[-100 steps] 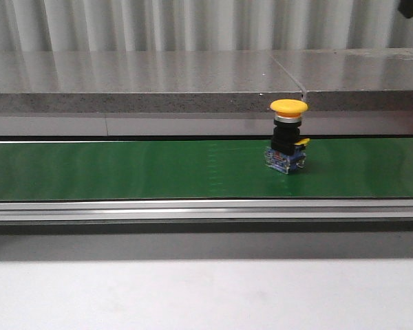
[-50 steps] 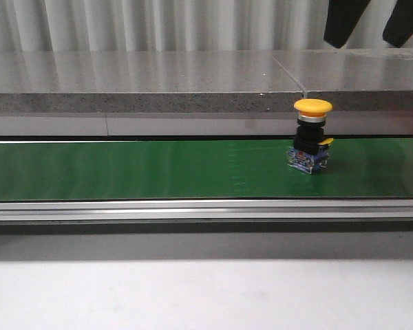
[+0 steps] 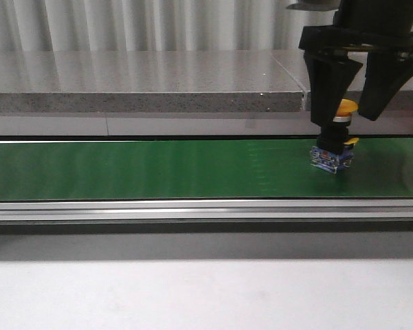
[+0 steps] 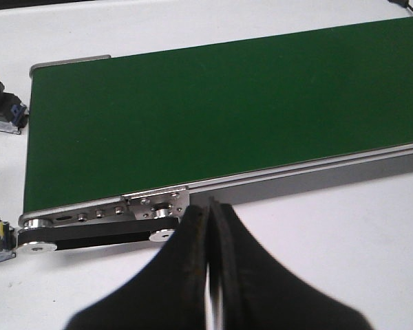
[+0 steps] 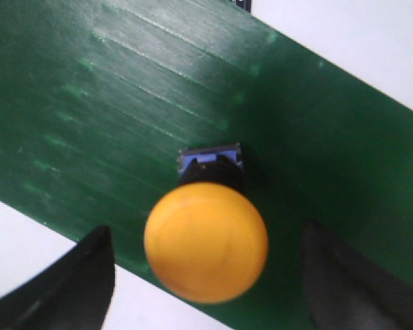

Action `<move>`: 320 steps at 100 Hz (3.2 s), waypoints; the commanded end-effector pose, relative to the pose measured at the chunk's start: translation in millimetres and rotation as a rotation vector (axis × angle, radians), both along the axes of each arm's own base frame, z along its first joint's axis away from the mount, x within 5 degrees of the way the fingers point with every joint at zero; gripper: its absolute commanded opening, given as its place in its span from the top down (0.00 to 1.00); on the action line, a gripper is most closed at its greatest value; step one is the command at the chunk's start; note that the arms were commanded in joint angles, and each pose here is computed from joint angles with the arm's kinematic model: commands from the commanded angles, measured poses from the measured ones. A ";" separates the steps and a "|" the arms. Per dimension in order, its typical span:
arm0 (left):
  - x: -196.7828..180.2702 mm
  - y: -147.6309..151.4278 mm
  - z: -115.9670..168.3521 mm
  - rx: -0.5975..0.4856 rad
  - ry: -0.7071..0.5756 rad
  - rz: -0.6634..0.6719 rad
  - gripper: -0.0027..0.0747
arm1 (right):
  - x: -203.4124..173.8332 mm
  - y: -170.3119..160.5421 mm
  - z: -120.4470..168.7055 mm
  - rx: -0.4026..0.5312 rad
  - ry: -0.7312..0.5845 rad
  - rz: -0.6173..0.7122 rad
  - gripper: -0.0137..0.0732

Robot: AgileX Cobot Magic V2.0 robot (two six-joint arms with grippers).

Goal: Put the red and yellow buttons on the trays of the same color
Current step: 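Move the right gripper down onto the yellow button on the belt, then close the right gripper on the yellow button and lift it, then lower the yellow button into the yellow tray and open the right gripper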

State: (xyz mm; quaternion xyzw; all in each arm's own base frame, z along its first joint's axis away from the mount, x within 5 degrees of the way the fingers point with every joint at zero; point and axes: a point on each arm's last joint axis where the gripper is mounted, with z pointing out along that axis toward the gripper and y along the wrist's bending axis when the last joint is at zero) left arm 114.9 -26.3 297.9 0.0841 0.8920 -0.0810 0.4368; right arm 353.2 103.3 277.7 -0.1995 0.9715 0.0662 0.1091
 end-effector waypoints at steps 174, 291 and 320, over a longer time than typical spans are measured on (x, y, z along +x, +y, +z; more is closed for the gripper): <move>3.4 -1.3 13.8 -0.032 -0.093 0.006 0.99 | -86.8 -179.0 52.8 0.028 -0.173 -0.824 0.48; 3.4 -1.3 13.8 -0.032 -0.093 0.006 0.99 | -112.2 -256.2 -44.6 0.014 -0.154 -1.177 0.48; 3.4 -1.3 13.8 -0.032 -0.093 0.006 0.99 | -104.3 -261.2 -57.4 0.018 -0.153 -1.183 0.48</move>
